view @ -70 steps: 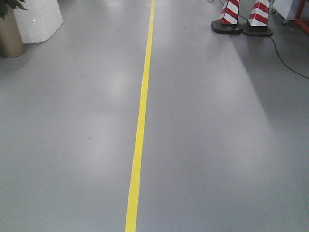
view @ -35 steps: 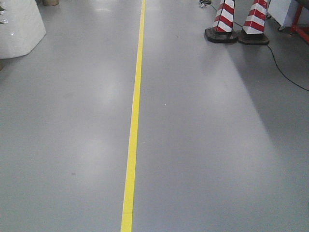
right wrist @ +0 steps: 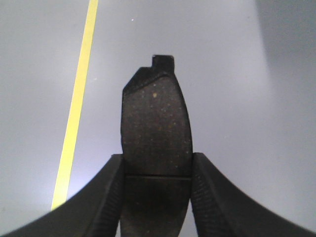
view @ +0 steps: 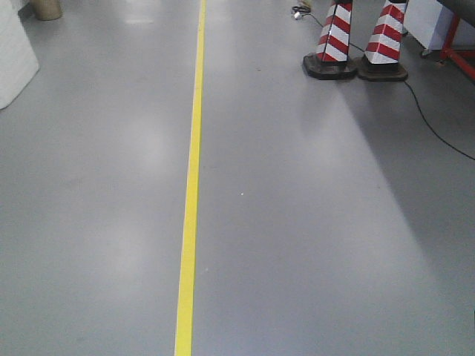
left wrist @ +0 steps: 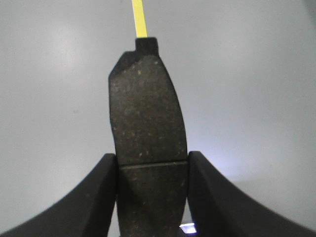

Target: Move and align brake pads A on conveyor

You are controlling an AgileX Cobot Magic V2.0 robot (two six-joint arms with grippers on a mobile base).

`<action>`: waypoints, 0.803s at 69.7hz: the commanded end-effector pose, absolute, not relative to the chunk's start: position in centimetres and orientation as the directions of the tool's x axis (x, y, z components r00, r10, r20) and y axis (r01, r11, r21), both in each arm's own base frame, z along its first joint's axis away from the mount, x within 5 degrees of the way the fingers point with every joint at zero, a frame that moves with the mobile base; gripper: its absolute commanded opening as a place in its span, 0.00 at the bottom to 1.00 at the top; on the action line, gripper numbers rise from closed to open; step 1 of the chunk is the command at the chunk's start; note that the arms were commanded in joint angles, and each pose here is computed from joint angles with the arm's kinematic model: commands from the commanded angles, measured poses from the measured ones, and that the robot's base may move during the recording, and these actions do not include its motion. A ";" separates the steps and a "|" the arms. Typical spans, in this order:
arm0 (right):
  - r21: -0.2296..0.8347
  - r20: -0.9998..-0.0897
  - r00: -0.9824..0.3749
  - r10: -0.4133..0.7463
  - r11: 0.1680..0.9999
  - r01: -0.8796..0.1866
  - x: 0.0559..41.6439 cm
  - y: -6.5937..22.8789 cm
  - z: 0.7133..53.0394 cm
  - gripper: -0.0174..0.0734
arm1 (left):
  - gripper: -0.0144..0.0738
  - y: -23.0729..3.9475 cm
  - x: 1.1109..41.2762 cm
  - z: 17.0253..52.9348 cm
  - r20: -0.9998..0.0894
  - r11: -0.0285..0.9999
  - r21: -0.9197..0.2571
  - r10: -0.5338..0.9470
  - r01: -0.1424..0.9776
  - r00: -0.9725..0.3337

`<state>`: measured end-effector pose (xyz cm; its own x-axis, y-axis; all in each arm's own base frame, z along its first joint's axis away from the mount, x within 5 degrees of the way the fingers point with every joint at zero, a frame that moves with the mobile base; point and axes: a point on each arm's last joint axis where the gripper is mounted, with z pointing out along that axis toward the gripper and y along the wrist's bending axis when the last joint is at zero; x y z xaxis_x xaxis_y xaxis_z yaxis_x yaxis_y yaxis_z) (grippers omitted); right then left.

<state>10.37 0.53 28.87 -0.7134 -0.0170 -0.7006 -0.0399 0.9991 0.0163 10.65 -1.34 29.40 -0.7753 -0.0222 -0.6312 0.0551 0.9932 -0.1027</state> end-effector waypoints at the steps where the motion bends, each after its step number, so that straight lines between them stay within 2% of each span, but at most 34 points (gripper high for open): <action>1: 0.007 -0.768 -0.640 -0.021 0.999 -0.041 10.8 0.5 30.3 0.20 | 0.16 -1.5 11.2 30.6 -0.701 0.991 -0.123 -0.047 0.056 -0.712; 56: 0.007 -0.769 -0.639 -0.021 0.999 -0.041 10.8 0.5 30.3 0.20 | 0.16 -1.5 11.2 30.6 -0.701 0.991 -0.123 -0.047 0.056 -0.712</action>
